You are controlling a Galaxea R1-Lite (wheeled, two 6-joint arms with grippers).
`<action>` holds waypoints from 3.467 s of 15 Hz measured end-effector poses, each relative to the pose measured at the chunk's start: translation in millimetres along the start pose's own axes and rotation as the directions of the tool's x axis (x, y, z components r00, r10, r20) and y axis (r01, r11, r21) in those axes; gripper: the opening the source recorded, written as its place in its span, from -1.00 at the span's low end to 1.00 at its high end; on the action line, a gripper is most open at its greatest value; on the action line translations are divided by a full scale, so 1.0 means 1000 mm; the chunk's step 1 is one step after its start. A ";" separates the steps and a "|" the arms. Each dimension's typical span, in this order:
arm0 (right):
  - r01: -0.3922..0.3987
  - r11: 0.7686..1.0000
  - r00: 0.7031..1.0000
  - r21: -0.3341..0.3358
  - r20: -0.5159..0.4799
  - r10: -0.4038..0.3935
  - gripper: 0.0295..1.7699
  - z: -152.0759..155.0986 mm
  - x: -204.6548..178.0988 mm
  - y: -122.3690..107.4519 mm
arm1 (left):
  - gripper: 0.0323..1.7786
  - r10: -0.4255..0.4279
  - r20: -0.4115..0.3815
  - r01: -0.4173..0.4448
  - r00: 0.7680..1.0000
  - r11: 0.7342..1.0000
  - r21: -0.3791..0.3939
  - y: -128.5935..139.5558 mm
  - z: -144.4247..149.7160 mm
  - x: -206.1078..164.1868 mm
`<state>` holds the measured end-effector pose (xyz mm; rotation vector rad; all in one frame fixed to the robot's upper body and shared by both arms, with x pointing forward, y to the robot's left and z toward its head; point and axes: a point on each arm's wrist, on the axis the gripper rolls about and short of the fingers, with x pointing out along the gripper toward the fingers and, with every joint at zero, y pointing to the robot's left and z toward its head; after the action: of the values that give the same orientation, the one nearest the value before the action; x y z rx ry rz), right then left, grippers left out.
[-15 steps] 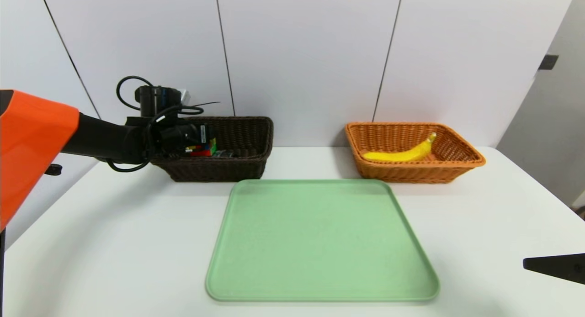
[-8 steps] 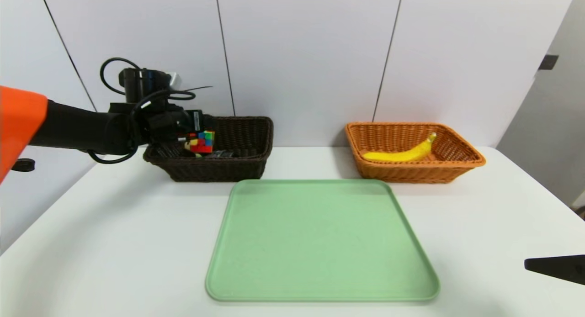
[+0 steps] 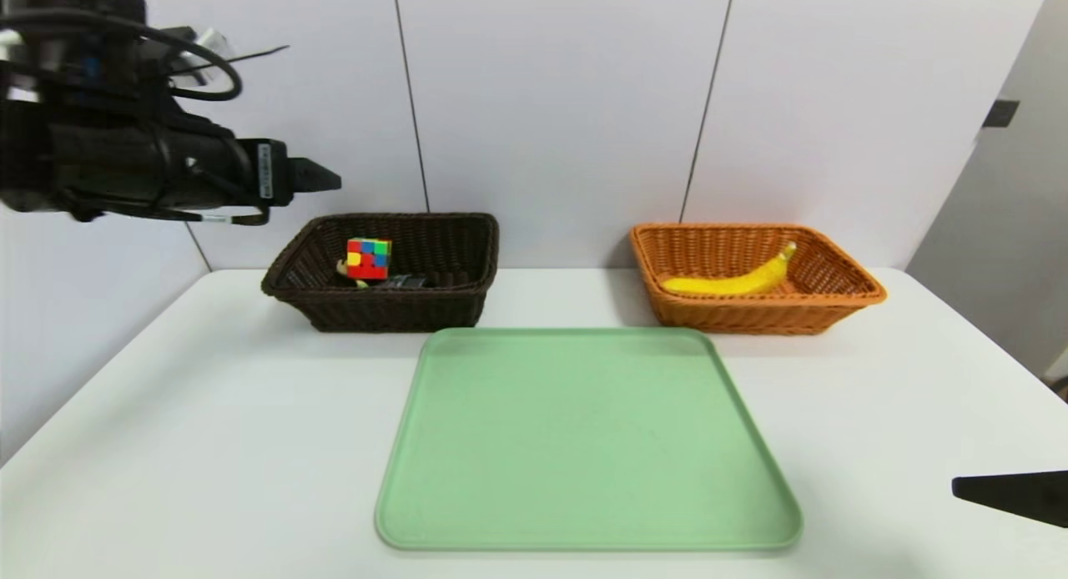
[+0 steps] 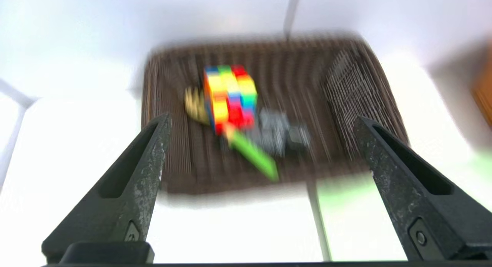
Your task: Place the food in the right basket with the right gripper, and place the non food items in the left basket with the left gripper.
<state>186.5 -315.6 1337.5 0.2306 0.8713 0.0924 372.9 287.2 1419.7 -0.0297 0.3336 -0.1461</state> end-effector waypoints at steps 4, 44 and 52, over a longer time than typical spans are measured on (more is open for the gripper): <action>-0.011 0.972 1.000 -0.236 0.016 0.015 0.92 0.005 0.003 0.002 | 0.88 0.002 -0.125 -0.001 0.992 1.000 0.010 -0.001 -0.034 -0.117; 0.173 0.973 0.638 -0.151 0.770 0.006 0.92 -0.183 0.037 -0.059 | 0.90 0.129 0.367 -0.156 0.921 0.987 0.043 0.016 -0.320 -0.215; 0.169 0.975 0.638 -0.145 0.770 0.004 0.92 -0.183 0.037 -0.059 | 0.90 0.135 0.370 -0.147 0.919 0.989 0.004 0.016 -0.319 -0.215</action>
<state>69.0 -336.7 1182.6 0.0158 -0.0026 -0.0108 69.0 333.6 1187.0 -0.0010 -0.0445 -0.0004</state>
